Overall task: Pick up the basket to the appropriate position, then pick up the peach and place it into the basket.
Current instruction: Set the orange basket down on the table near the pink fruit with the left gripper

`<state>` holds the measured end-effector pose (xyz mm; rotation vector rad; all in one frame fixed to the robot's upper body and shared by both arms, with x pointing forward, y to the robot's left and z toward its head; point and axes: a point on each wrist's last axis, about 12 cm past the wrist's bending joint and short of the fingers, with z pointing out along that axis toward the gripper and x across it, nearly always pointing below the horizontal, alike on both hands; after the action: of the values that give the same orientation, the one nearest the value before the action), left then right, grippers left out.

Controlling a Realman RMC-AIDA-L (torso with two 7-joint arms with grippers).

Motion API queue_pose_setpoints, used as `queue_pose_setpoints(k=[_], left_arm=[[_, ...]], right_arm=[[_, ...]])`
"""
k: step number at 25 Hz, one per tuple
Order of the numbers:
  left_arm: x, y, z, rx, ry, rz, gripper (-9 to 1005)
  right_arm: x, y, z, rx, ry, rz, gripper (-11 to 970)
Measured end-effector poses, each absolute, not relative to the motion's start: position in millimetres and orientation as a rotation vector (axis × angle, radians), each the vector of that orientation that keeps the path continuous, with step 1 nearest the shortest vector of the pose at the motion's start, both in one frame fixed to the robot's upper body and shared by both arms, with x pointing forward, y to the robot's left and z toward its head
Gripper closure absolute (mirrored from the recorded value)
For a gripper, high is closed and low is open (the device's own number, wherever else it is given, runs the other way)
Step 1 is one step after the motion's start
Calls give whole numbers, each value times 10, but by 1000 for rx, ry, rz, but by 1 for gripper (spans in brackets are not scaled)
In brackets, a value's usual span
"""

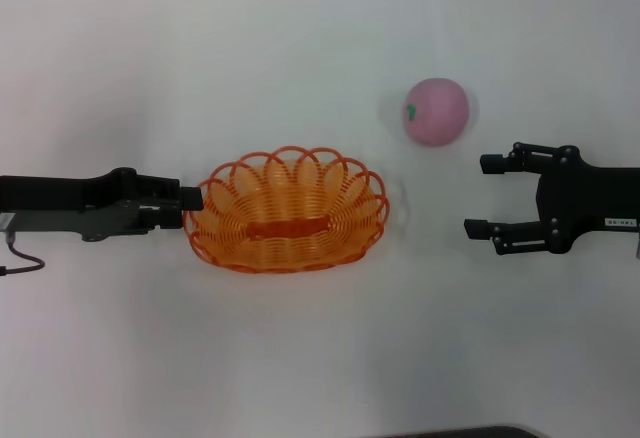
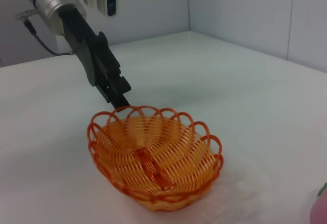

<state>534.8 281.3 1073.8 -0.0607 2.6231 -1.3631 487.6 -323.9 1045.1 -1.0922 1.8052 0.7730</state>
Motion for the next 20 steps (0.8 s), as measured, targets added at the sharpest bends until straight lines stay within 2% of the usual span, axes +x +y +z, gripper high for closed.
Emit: queue_pose_setpoints(k=[6,12,18,20], left_arm=[[5372,2829,10743,-48,2672,-1317,501],[5426,2963,10828,-45,2654,-1252,316],[5439,3094,10924,-6,2569,-1193,315],[5404,3144,10966,38,2431,-1232,314]], right_arm=[[4885,-3231,10457,-1094,1802,775,55],[4884,-3233,10461,-1094,1799,777,55],[4874,-3257,10466,-1090,1800,776,55],[4870,-3270,10472,-1078,1801,776,55]])
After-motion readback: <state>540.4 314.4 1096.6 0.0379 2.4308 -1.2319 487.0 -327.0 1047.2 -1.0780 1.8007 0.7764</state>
